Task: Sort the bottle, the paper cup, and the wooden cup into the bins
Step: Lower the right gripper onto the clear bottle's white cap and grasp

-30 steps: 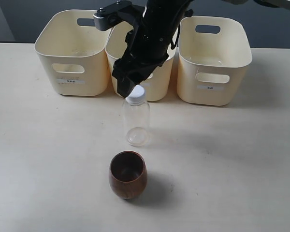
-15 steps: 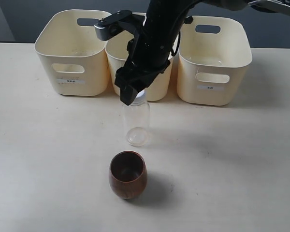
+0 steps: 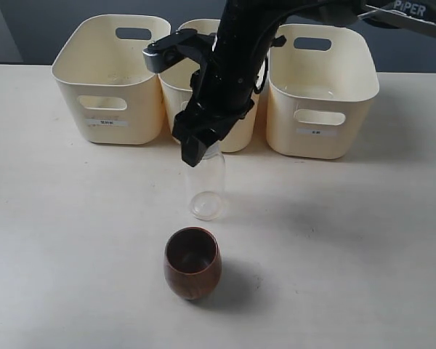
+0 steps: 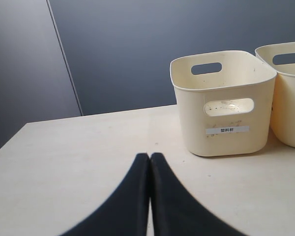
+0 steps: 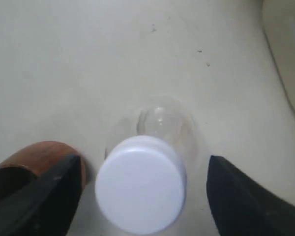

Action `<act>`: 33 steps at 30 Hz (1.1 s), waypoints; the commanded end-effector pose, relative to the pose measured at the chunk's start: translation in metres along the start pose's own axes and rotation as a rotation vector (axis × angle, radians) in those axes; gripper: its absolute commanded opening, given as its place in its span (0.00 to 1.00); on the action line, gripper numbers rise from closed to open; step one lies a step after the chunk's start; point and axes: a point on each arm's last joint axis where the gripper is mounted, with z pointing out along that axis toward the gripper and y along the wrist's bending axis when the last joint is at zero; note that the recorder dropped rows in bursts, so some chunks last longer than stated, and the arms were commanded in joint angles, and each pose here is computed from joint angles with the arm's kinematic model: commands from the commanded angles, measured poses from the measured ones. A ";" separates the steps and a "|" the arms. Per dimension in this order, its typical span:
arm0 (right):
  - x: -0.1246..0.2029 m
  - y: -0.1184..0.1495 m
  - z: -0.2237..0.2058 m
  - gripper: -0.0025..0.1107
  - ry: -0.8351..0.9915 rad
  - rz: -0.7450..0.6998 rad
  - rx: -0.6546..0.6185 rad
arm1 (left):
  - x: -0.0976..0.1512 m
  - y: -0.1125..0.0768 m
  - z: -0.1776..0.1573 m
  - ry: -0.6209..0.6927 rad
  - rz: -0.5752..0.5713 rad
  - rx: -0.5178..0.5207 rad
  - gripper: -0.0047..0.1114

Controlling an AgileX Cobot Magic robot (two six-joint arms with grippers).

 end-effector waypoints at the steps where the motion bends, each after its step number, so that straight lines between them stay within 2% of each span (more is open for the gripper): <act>1: 0.001 0.000 0.001 0.62 0.005 -0.009 0.010 | 0.000 0.000 0.000 -0.008 -0.001 -0.001 0.04; 6: 0.001 0.000 0.001 0.62 0.005 -0.009 0.010 | 0.000 0.000 0.000 -0.008 -0.001 -0.001 0.04; 9: 0.001 0.000 0.001 0.56 0.005 -0.009 0.010 | 0.000 0.000 0.000 -0.008 -0.001 -0.001 0.04; 13: 0.001 0.000 0.001 0.33 0.005 -0.009 0.010 | 0.000 0.000 0.000 -0.008 -0.001 -0.001 0.04; 15: 0.001 0.000 0.001 0.14 0.005 -0.012 0.010 | 0.000 0.000 0.000 -0.008 -0.001 -0.001 0.04; 17: 0.000 0.000 0.001 0.02 0.000 -0.020 0.000 | 0.000 0.000 0.000 -0.008 -0.001 -0.001 0.04; 24: -0.003 0.008 0.002 0.02 -0.015 -0.056 -0.031 | 0.000 0.000 0.000 -0.008 -0.001 -0.001 0.04; 33: -0.008 0.022 -0.003 0.02 -0.031 -0.103 -0.004 | 0.000 0.000 0.000 -0.008 -0.001 -0.001 0.04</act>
